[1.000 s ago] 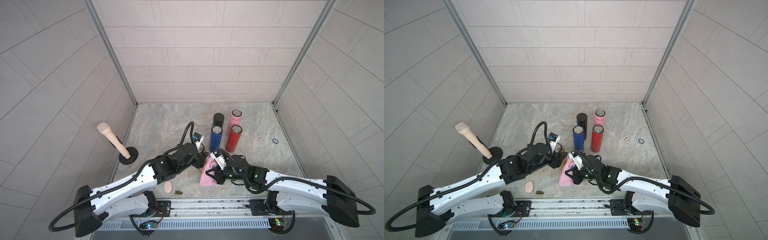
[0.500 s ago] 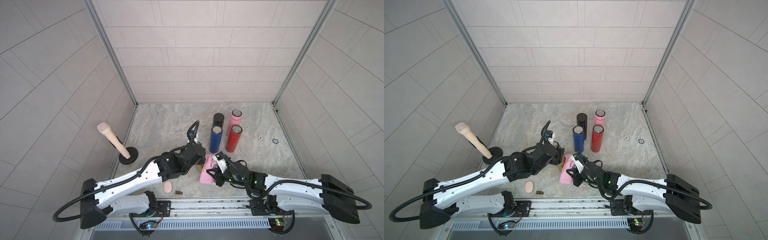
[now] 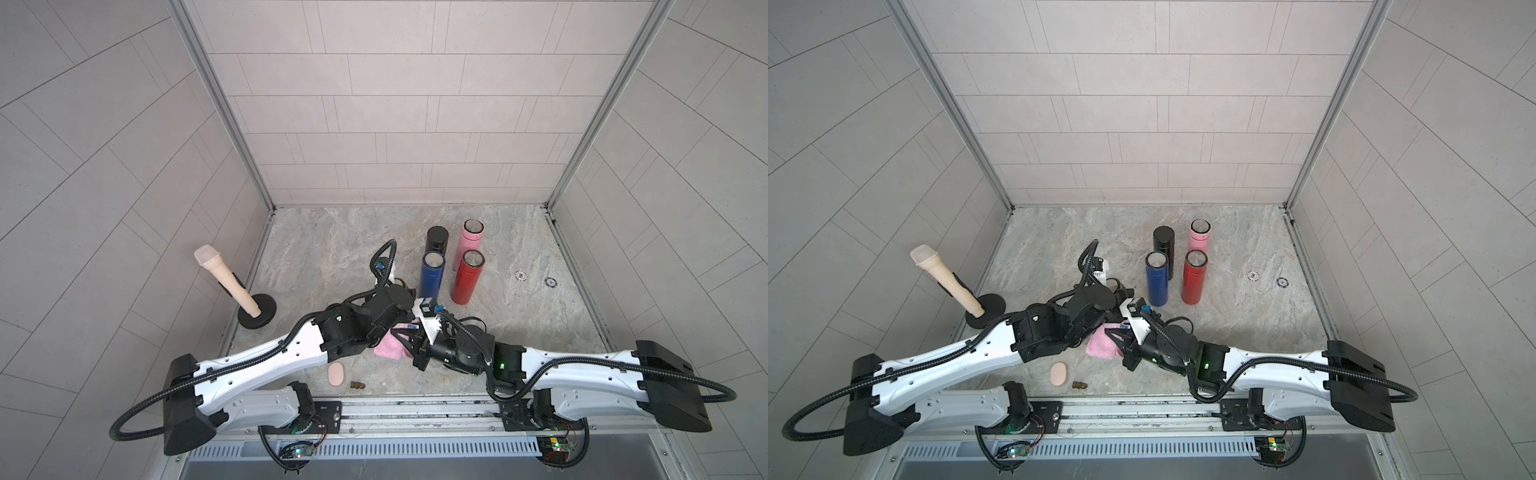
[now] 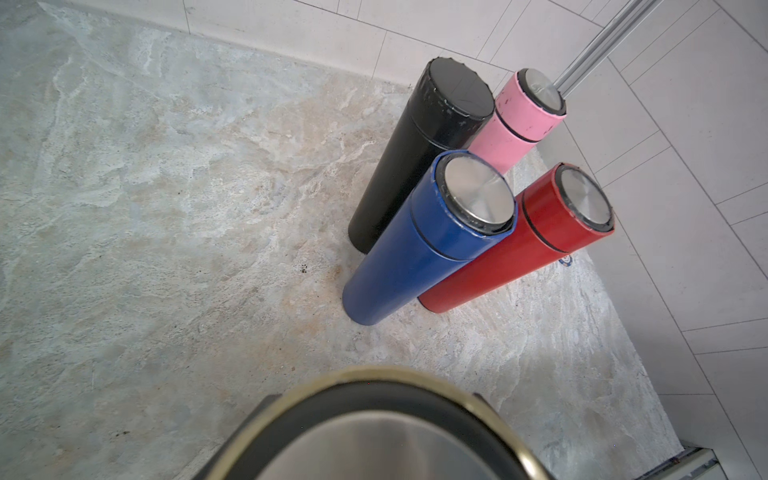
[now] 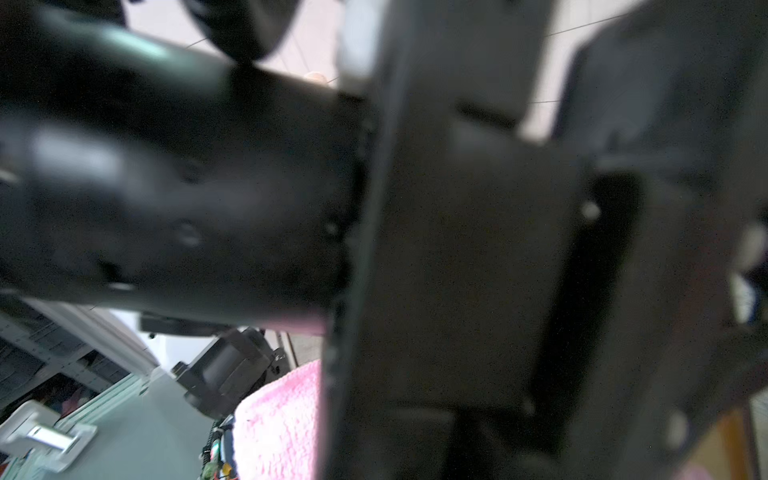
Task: Wipe the surface of the thermos
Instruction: Wipe the dirt from the surface of the thermos.
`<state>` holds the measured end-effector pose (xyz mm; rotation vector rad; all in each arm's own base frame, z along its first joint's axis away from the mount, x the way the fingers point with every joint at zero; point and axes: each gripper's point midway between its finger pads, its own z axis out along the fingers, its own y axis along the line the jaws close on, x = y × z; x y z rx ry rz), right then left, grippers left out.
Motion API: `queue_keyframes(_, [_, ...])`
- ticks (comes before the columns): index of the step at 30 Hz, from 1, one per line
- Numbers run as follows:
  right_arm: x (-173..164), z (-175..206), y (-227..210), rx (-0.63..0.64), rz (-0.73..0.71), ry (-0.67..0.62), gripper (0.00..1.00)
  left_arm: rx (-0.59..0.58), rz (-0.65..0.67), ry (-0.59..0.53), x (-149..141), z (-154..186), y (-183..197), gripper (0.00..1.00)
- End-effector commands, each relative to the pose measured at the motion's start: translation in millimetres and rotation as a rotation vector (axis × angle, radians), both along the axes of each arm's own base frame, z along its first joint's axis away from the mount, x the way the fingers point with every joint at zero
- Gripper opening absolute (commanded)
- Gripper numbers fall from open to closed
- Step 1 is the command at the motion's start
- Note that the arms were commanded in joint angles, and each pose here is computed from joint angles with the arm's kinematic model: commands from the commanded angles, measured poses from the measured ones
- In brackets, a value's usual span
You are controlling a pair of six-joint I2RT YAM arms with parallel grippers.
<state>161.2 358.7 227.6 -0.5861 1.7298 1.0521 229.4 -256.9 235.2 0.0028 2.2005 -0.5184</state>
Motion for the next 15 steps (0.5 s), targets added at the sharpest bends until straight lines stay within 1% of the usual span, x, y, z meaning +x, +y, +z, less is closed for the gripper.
queue_keyframes(1, [21.5,-27.2,-17.9,-0.039,-0.162,0.029,0.00,-0.048,-0.025,-0.046,-1.0,17.7,-3.9,0.00])
queue_keyframes(3, [25.9,-55.4,-29.4,-0.127,-0.219,0.082,0.00,0.000,-0.097,-0.092,-2.7,21.1,-5.0,0.00])
queue_keyframes(6, [22.2,-87.9,-44.0,-0.225,-0.250,0.164,0.00,0.106,-0.198,-0.153,-4.6,19.8,-0.1,0.00])
queue_keyframes(8, [18.0,-103.6,-55.3,-0.275,-0.267,0.219,0.00,0.183,-0.232,-0.196,-3.4,19.8,8.6,0.00])
queue_keyframes(10, [14.9,-114.9,-68.3,-0.307,-0.291,0.265,0.00,0.233,-0.299,-0.239,-4.9,17.1,11.4,0.00])
queue_keyframes(11, [14.2,-118.1,-74.9,-0.311,-0.306,0.288,0.00,0.239,-0.322,-0.254,-5.2,16.0,13.2,0.00])
queue_keyframes(12, [14.0,-120.3,-80.5,-0.309,-0.316,0.313,0.00,0.225,-0.372,-0.268,-7.8,14.8,10.5,0.00])
queue_keyframes(14, [12.4,-120.0,-83.0,-0.295,-0.300,0.337,0.00,0.201,-0.418,-0.263,-9.8,14.0,10.8,0.00])
queue_keyframes(15, [13.3,-117.9,-83.1,-0.280,-0.293,0.350,0.00,0.181,-0.467,-0.260,-14.6,15.4,7.5,0.00])
